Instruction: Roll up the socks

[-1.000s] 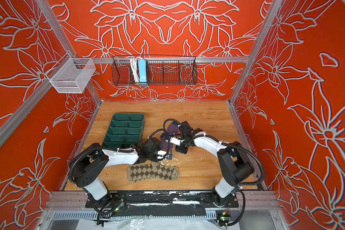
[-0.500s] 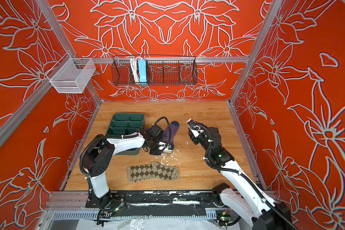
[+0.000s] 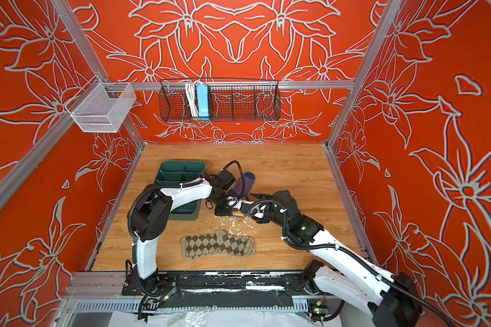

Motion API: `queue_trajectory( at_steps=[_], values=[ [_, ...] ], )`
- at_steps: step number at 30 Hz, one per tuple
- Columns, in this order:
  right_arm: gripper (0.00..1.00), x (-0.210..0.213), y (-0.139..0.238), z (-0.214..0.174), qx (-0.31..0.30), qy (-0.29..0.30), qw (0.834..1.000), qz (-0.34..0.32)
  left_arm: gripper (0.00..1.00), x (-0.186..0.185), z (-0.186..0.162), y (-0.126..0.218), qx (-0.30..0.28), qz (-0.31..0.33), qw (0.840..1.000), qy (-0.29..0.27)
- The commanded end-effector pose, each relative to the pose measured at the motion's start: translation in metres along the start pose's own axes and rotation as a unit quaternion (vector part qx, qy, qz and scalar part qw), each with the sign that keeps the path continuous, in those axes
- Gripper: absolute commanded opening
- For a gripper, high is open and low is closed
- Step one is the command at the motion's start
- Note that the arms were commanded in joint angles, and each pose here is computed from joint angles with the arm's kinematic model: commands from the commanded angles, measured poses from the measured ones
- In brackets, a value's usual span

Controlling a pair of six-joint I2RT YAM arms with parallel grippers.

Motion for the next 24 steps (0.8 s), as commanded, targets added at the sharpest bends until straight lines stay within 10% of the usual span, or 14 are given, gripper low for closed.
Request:
queue_trajectory(
  at_steps=[1, 19, 24],
  values=[
    [0.53, 0.031, -0.019, -0.03, 0.088, 0.096, 0.991, 0.033, 0.02, -0.015, -0.02, -0.016, 0.038, -0.055, 0.997, 0.03],
    [0.56, 0.059, -0.132, -0.061, 0.127, 0.129, 0.983, -0.016, 0.02, -0.011, -0.023, -0.018, 0.043, -0.058, 0.997, 0.038],
    [0.42, 0.064, -0.146, -0.077, 0.162, 0.147, 0.976, -0.007, 0.04, -0.011, -0.023, -0.018, 0.042, -0.056, 0.997, 0.036]
  ],
)
Point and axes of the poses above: each gripper's point midway between its finger pads, its own y axis back along the fingers, its own x axis along the line the jaws close on, z = x × y, the point moved 5 cm from there along y, back along the fingers, and after that the axes turned 13 degrees about -y, right-handed, at the moved point
